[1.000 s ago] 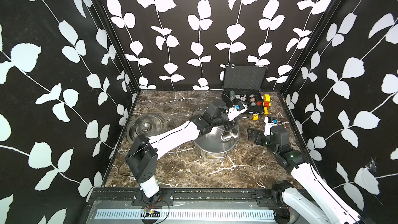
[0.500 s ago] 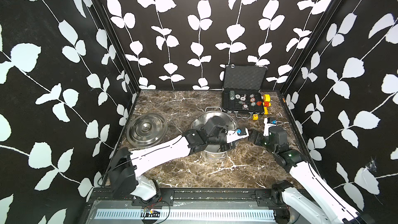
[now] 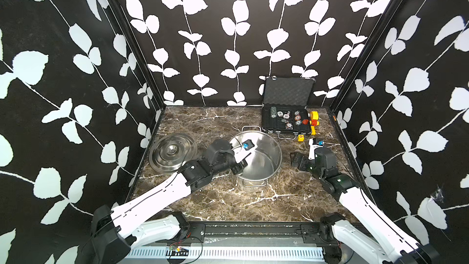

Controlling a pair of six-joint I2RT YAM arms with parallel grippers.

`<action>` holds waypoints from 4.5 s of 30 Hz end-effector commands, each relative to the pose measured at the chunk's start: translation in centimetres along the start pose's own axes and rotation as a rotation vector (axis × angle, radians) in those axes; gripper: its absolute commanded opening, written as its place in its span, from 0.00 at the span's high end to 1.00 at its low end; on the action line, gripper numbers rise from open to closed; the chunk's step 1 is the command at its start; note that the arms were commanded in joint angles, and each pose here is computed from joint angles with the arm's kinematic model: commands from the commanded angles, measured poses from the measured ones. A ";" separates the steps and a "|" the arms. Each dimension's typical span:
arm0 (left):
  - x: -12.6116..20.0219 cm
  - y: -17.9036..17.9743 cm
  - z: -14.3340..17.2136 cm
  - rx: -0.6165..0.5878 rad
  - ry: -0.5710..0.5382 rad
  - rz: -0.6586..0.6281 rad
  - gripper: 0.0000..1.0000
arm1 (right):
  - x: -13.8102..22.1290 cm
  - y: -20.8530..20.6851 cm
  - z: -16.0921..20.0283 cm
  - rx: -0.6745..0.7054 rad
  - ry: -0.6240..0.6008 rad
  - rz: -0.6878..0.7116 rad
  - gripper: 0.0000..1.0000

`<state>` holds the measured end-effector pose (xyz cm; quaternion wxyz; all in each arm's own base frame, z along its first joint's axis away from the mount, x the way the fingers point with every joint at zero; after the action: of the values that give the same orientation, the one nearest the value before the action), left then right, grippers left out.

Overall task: Stir the soup with a spoon
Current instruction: Stir the soup in the pan with a stick.

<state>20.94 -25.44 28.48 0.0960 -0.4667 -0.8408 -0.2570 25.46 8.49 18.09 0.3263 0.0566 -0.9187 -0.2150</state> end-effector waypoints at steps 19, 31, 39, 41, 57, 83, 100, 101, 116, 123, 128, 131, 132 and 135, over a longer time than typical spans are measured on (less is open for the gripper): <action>-9.1 7.8 -3.8 0.032 0.004 -0.135 1.00 | 1.0 0.8 -1.3 -0.009 -0.061 -0.031 0.01; -14.5 2.2 -8.6 -0.046 -0.109 0.179 1.00 | 1.9 0.1 -1.2 -0.012 -0.089 -0.005 0.01; -14.0 -3.9 -10.4 -0.153 -0.127 0.338 1.00 | 1.6 0.0 -1.1 -0.018 -0.086 0.001 0.01; -13.1 -4.8 -10.6 -0.165 -0.139 0.359 1.00 | 1.6 0.0 -1.1 -0.016 -0.087 0.000 0.01; -4.5 -6.4 -6.0 -0.150 -0.056 0.271 1.00 | 0.5 0.7 -1.4 -0.014 -0.070 -0.018 0.01; -4.6 8.3 -2.3 0.067 -0.082 -0.139 1.00 | 0.7 1.0 -1.7 -0.008 -0.065 -0.024 0.01; -12.8 8.3 -6.1 0.058 -0.160 0.066 1.00 | 0.9 0.4 -1.2 -0.015 -0.071 -0.012 0.01; -13.2 7.0 -6.9 0.044 -0.169 0.097 1.00 | 0.9 0.4 -1.1 -0.016 -0.072 -0.011 0.01; -11.6 -3.2 -10.8 -0.086 -0.200 0.280 1.00 | 0.9 0.2 -1.0 -0.024 -0.075 -0.011 0.01; -8.9 -5.9 -9.9 -0.100 -0.176 0.313 1.00 | 0.4 0.5 -1.0 -0.026 -0.068 -0.023 0.01; -6.9 -7.1 -8.6 -0.093 -0.151 0.346 1.00 | 0.2 0.5 -1.2 -0.018 -0.065 -0.019 0.01; -5.6 -7.0 -7.8 -0.082 -0.133 0.327 1.00 | 0.2 0.7 -1.3 -0.014 -0.064 -0.022 0.01; -5.1 -6.9 -7.6 -0.078 -0.129 0.320 1.00 | 0.2 0.6 -1.2 -0.014 -0.062 -0.020 0.01; -3.7 -6.9 -6.8 -0.066 -0.119 0.313 1.00 | 0.1 0.6 -1.2 -0.016 -0.060 -0.017 0.01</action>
<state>17.40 -36.43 29.38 0.0724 -0.6186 -0.7429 -0.2453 25.75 8.31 18.49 0.3132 0.0482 -0.9213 -0.2253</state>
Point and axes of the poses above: each gripper's point midway between its finger pads, its own x axis back along the fingers, its own y axis along the line the jaws close on, z = x × y, the point moved 4 cm from there along x, back along the fingers, and after that the axes turned 8 degrees about -x, right-handed, at the moved point
